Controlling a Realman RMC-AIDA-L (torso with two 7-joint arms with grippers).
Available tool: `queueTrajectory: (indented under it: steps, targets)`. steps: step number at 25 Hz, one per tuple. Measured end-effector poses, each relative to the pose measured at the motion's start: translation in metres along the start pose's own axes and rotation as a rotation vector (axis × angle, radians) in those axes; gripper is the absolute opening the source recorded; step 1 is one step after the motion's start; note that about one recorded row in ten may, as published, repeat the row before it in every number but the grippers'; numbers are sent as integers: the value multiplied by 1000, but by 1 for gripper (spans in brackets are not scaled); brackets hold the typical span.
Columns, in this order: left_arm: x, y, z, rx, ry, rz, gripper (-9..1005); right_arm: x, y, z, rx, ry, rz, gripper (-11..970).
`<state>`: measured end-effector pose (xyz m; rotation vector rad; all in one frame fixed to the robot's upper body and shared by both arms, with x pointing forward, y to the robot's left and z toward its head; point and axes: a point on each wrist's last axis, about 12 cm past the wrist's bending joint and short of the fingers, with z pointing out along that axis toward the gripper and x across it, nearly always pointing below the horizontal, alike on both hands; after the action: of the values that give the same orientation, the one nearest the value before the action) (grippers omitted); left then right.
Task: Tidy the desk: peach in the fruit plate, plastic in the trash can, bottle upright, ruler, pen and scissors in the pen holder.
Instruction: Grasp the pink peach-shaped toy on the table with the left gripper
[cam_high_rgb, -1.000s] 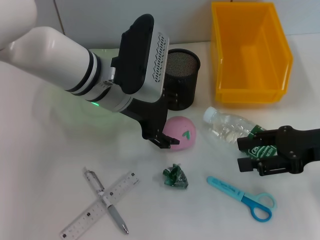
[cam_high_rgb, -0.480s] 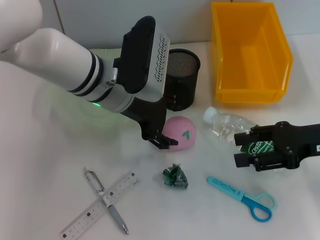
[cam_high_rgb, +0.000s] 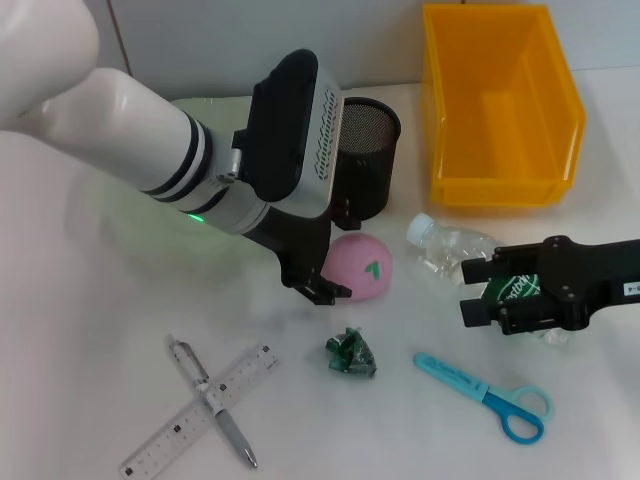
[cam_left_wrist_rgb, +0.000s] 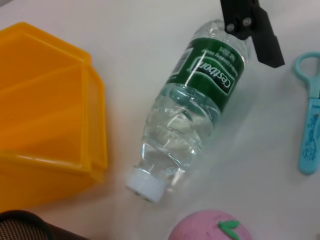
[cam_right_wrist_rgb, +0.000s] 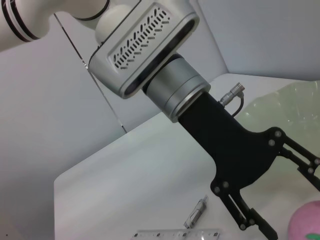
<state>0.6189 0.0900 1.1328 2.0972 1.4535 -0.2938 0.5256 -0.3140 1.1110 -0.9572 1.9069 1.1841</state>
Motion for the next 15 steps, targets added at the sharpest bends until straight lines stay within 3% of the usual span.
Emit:
queueTrajectory:
  steps: [15]
  targets:
    - [7,-4,5,1,15,-13,809,-5,-1,8,-21,-4,0,703]
